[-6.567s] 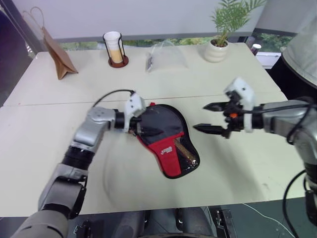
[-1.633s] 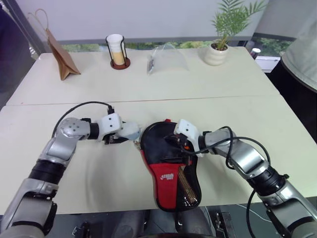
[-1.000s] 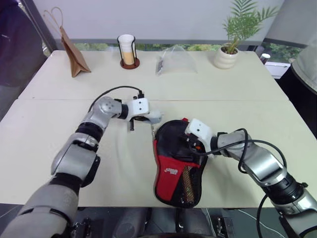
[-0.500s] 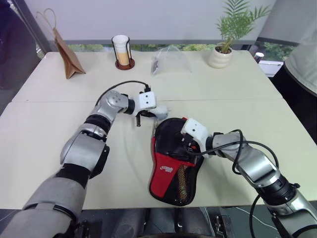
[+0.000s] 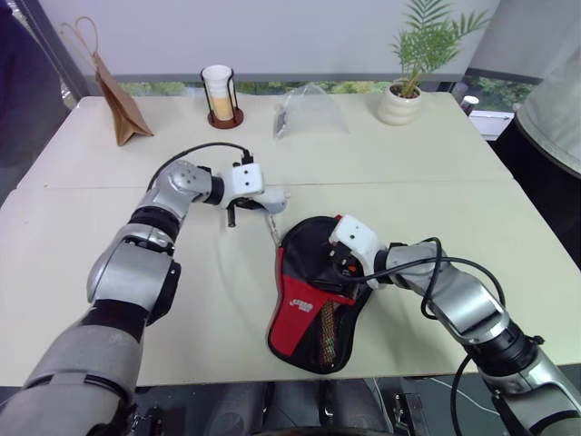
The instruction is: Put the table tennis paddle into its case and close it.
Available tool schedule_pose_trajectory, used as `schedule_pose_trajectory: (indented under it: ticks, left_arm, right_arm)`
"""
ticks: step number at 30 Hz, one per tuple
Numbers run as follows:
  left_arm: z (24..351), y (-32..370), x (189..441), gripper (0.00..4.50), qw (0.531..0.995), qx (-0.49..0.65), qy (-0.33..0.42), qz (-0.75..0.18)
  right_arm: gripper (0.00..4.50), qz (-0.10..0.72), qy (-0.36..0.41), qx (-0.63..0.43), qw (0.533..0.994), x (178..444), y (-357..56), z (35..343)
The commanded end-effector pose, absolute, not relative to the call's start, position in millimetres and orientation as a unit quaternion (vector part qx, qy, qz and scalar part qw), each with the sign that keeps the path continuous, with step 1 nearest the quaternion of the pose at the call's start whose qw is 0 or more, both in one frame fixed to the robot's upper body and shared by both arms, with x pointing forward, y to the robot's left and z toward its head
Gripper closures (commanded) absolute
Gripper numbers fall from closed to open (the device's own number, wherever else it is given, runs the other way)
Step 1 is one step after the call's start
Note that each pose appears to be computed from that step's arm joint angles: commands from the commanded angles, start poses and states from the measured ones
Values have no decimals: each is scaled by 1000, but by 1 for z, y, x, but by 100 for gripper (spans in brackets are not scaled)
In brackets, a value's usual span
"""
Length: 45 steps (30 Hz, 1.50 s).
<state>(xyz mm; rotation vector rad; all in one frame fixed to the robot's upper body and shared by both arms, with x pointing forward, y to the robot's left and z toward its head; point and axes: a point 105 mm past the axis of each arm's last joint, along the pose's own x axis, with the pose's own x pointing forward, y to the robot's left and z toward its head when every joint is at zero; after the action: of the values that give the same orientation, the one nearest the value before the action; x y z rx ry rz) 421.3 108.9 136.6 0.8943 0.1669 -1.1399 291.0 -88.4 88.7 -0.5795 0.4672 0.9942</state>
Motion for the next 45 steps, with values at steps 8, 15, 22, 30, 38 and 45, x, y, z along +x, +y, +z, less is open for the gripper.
schedule_pose_trajectory:
  ticks: [8,15,22,30,38,45]
  left_arm:
    - [219,109,447,448,847,330,-80,-409]
    - [206,92,438,448,843,267,-77,-461]
    - [176,109,396,448,758,195,28,-622]
    - [170,84,403,448,782,176,11,-598]
    - [171,33,425,448,848,146,-54,-507]
    - [170,29,433,448,876,142,-68,-456]
  right_arm:
    - [0,490,385,-261,737,248,-100,10]
    - [0,497,387,-267,729,247,-99,8]
    - [0,500,391,-270,724,247,-99,6]
    - [0,493,390,-278,726,256,-105,9]
    - [0,506,398,-281,712,248,-105,6]
    - [0,516,405,-280,701,240,-103,3]
